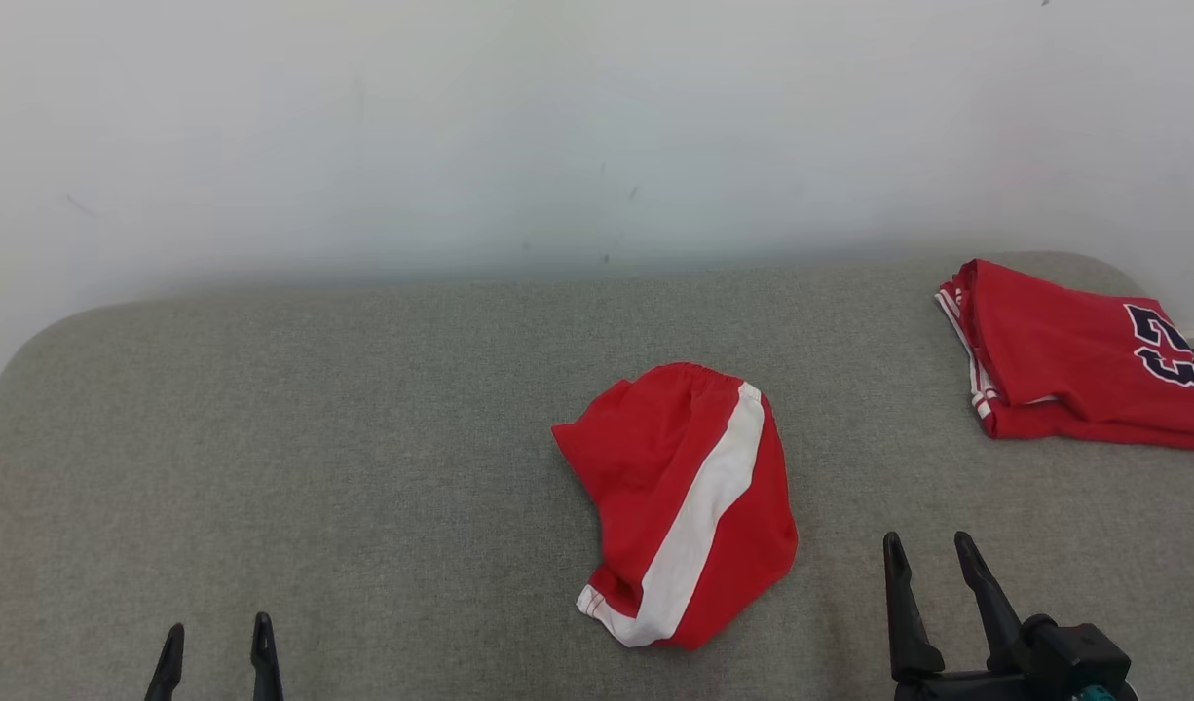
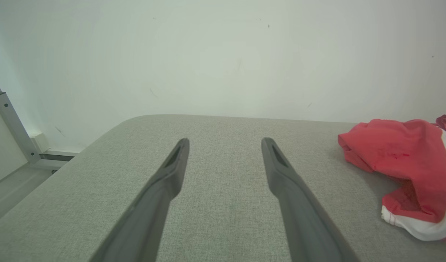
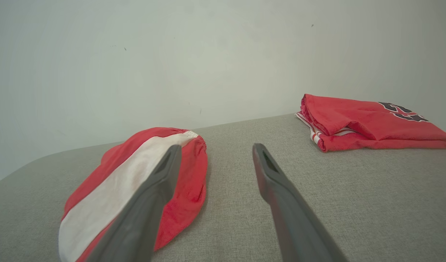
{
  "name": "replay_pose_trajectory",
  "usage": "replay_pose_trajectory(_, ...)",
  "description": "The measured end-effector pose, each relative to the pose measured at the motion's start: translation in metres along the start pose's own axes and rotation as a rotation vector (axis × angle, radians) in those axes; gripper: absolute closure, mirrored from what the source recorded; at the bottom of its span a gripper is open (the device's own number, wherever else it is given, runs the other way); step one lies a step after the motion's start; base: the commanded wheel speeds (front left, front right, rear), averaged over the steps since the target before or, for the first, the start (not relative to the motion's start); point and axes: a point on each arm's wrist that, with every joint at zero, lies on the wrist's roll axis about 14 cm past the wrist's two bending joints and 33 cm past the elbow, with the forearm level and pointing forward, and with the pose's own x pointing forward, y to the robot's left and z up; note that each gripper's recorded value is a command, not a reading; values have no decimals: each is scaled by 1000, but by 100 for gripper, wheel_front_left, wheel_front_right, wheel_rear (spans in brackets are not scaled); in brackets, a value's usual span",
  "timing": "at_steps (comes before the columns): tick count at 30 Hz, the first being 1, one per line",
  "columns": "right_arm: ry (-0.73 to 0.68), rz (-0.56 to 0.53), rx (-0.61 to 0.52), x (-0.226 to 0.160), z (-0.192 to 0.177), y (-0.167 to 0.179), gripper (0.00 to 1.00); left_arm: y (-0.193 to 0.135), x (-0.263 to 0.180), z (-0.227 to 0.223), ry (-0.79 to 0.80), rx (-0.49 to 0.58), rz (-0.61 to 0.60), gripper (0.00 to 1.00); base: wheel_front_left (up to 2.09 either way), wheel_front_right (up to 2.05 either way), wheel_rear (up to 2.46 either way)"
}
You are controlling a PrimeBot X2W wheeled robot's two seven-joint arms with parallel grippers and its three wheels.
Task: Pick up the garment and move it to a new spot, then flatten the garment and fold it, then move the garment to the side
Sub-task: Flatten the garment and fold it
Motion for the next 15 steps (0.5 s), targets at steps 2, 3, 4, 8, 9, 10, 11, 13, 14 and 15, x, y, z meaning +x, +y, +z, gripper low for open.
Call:
replay_pose_trajectory(2, 1, 1, 0, -1, 0, 0, 0, -1, 0, 1, -3, 5, -2, 0, 0, 0, 0)
replay_pose_trajectory(3, 1, 1, 0, -1, 0, 0, 0, -1, 0, 1, -3, 6, -6, 0, 0, 0, 0)
replay_pose_trajectory(4, 1, 0, 0, -1, 0, 0, 0, -1, 1, 1, -3, 9, -6, 0, 0, 0, 0)
replay_pose_trajectory(8, 3, -2, -1, -2, -1, -1, 0, -1, 1, -1, 1, 8, -8, 0, 0, 0, 0)
replay_pose_trajectory(9, 3, -3, -1, -3, -1, -1, 0, -1, 1, -1, 3, 8, -8, 0, 0, 0, 0)
replay_pose_trajectory(10, 4, -4, -1, -3, -1, -1, 0, -1, 1, -1, 4, 6, -12, 0, 0, 0, 0)
replay_pose_trajectory(11, 4, -5, -1, -3, -1, -1, 0, -2, 1, -2, 5, 5, -14, 0, 0, 0, 0)
replay_pose_trajectory(13, 5, -6, -1, -3, -1, -2, 0, -3, 1, -3, 7, 4, -15, 0, 0, 0, 0)
replay_pose_trajectory(14, 5, -7, -1, -4, -1, -2, 0, -2, 2, -3, 8, 3, -14, 0, 0, 0, 0)
replay_pose_trajectory(15, 6, -7, -1, -4, -2, -2, 0, -2, 2, -3, 9, 3, -14, 0, 0, 0, 0)
